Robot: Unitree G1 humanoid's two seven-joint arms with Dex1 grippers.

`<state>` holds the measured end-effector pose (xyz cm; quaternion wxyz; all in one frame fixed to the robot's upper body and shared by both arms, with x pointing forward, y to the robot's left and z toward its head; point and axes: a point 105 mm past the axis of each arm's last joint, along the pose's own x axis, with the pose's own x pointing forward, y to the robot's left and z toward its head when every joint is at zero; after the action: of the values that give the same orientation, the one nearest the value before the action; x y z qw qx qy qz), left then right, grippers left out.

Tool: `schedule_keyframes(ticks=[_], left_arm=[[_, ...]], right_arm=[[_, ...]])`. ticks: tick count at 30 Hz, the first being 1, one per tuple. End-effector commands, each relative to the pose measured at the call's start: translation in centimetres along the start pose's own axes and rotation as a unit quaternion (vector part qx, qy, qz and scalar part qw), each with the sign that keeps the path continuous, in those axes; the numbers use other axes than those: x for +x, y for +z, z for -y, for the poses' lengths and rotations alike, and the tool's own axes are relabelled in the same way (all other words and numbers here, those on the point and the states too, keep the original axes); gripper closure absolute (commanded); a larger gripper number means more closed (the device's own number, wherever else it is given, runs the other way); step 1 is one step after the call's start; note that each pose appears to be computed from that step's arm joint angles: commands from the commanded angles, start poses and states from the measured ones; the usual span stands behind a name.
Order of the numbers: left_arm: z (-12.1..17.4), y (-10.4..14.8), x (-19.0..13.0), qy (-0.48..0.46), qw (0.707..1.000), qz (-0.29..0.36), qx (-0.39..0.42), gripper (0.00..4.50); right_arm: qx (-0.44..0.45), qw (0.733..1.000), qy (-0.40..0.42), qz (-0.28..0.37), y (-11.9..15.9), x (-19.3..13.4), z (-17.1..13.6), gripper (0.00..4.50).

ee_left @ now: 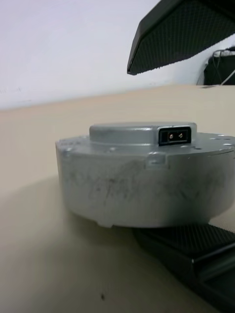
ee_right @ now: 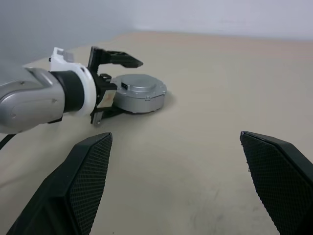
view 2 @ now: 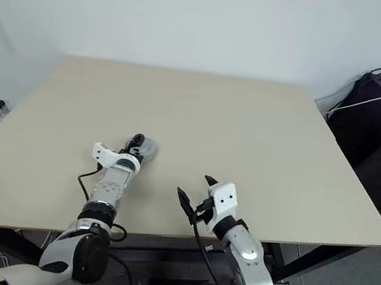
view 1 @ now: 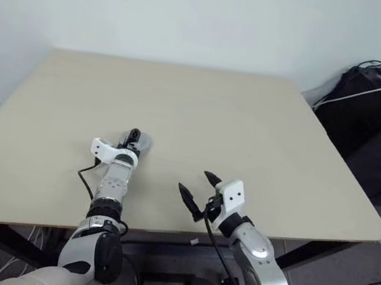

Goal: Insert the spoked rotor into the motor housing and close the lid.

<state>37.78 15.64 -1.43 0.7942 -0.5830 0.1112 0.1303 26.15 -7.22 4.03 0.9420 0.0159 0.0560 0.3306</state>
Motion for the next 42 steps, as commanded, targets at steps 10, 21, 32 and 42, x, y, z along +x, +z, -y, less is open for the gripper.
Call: schedule_keyframes(ticks=[10, 21, 32, 42], left_arm=[[-1.2, -3.7, -5.8, -0.005, 0.993, -0.113, 0.038, 0.03], [-0.1, -2.6, -10.7, -0.092, 0.954, -0.111, 0.264, 0.03], [0.6, -0.9, -11.7, -0.161, 0.828, 0.044, 0.536, 0.03], [0.1, -1.2, -12.7, -0.169, 0.780, 0.115, 0.591, 0.03]], right_arm=[[0.004, 1.000, -0.005, 0.014, 0.9, 0.2, 0.1, 0.00], [0.013, 0.997, -0.071, 0.016, 0.6, -1.1, 2.0, 0.00], [-0.028, 0.981, -0.190, 0.017, -0.6, -4.0, 4.1, 0.00], [-0.029, 0.970, -0.239, 0.028, -0.7, -5.0, 4.4, 0.00]])
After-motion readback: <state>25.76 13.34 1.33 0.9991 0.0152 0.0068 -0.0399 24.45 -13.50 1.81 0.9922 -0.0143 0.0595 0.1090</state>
